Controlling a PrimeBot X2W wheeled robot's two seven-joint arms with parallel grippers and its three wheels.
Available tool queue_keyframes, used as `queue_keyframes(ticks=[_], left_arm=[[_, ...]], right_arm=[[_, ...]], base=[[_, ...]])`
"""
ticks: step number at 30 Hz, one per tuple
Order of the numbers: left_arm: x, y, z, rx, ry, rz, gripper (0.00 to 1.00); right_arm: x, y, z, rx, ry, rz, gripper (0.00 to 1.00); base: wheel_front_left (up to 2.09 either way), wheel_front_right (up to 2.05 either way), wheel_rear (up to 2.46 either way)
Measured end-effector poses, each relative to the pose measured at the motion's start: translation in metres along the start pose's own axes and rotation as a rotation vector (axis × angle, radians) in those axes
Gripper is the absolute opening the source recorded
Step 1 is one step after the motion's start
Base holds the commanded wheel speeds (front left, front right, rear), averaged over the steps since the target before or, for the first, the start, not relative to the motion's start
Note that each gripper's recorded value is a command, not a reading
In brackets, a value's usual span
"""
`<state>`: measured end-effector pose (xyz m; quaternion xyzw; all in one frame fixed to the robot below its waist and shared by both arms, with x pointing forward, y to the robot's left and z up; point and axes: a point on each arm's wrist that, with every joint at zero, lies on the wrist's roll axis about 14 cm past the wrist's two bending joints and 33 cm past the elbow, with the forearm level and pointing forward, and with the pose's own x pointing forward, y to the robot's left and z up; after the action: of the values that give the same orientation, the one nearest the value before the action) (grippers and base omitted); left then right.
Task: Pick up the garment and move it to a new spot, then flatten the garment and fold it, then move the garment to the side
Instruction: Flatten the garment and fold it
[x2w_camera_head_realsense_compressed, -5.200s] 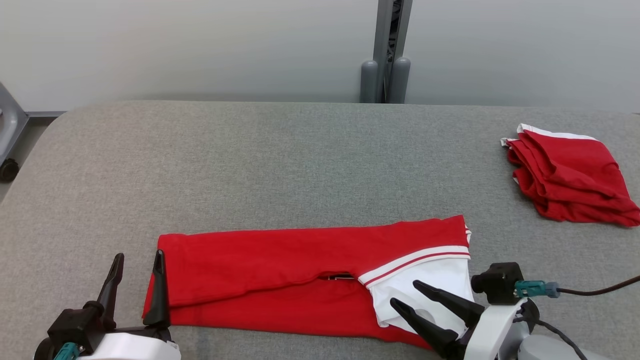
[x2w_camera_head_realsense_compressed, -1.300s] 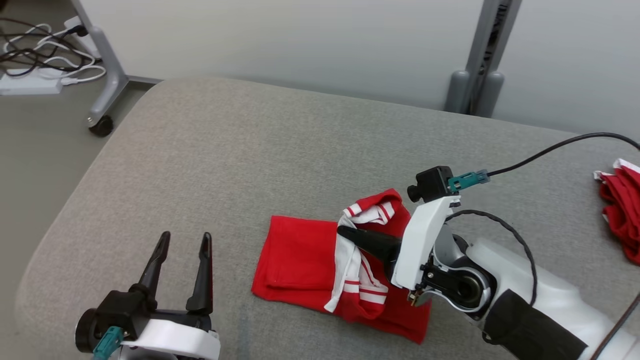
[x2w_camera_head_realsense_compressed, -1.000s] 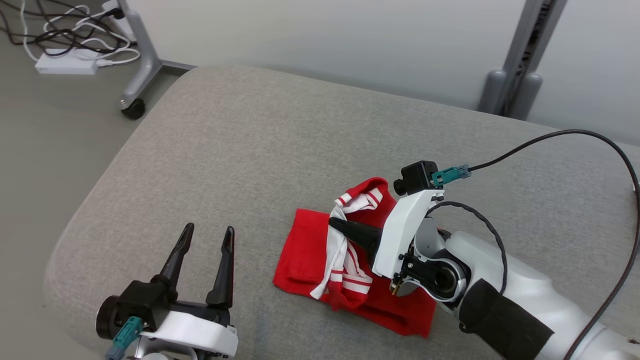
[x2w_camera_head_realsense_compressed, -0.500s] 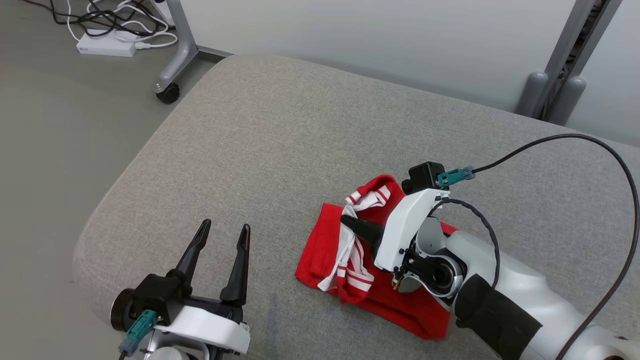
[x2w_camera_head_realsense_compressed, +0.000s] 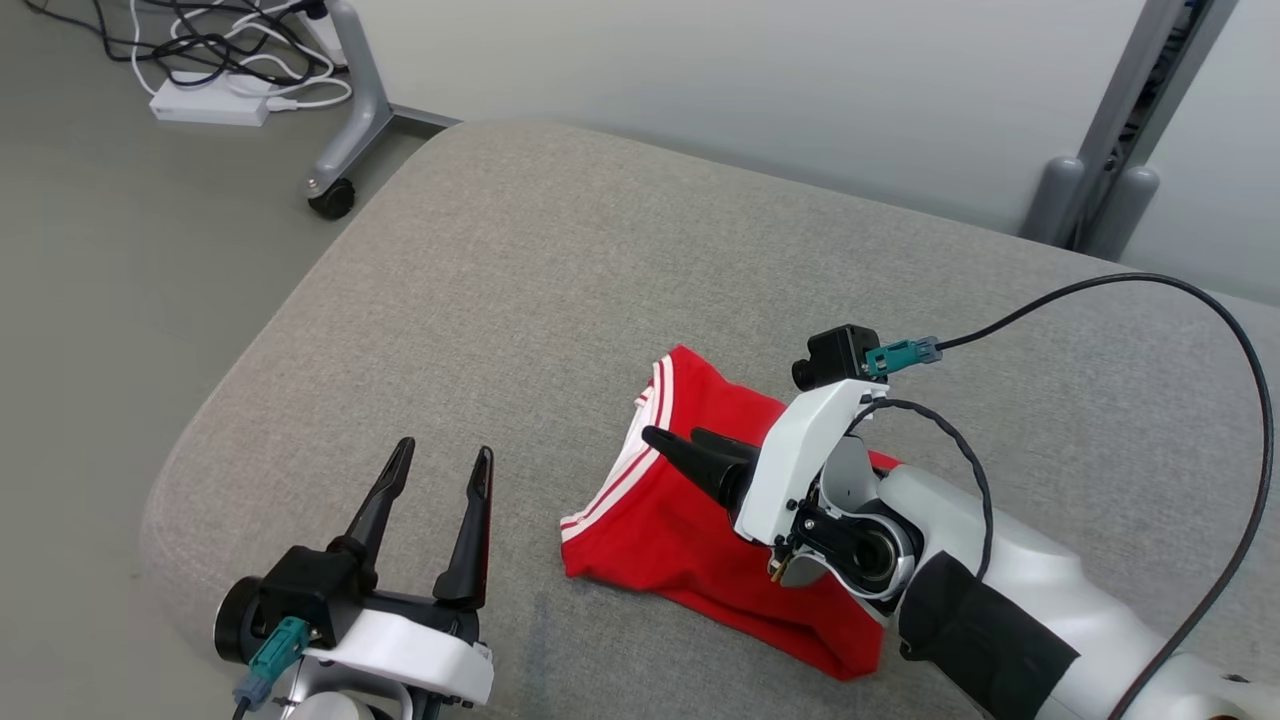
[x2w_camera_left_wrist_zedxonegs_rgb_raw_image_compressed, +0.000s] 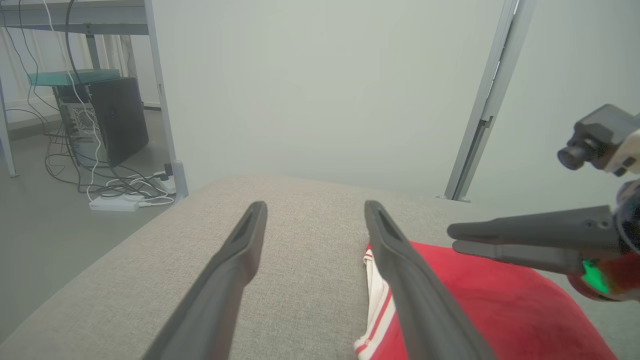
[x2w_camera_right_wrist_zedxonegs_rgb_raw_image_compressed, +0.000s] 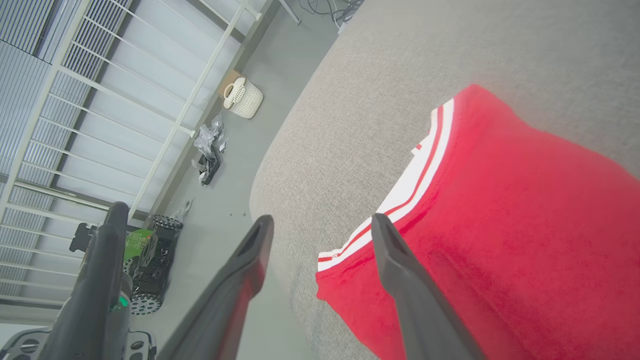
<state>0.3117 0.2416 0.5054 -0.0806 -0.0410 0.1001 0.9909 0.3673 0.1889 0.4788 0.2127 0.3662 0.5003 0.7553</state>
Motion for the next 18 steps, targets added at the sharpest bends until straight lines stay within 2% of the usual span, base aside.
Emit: queue_keyframes(ticks=[5, 7, 12, 15, 18], left_arm=[[0.002, -0.004, 0.003, 0.004, -0.012, -0.015, 1.0], [0.002, -0.005, 0.003, 0.004, -0.012, -0.023, 1.0], [0.004, -0.009, 0.004, 0.009, -0.019, -0.038, 1.0], [0.004, -0.01, 0.006, 0.011, -0.026, -0.044, 1.0], [0.004, -0.011, 0.005, 0.016, -0.025, -0.047, 1.0]], right_arm=[[-0.013, 0.011, 0.02, -0.011, -0.095, 0.043, 1.0], [-0.022, 0.01, 0.03, -0.069, -0.152, 0.043, 1.0], [-0.048, -0.014, 0.05, -0.235, -0.272, -0.017, 1.0], [-0.063, -0.029, 0.057, -0.302, -0.317, -0.063, 1.0], [-0.077, -0.051, 0.057, -0.319, -0.325, -0.13, 1.0]], base=[[0.0, 0.0, 0.0], [0.0, 0.0, 0.0], [0.0, 0.0, 0.0], [0.0, 0.0, 0.0], [0.0, 0.0, 0.0]])
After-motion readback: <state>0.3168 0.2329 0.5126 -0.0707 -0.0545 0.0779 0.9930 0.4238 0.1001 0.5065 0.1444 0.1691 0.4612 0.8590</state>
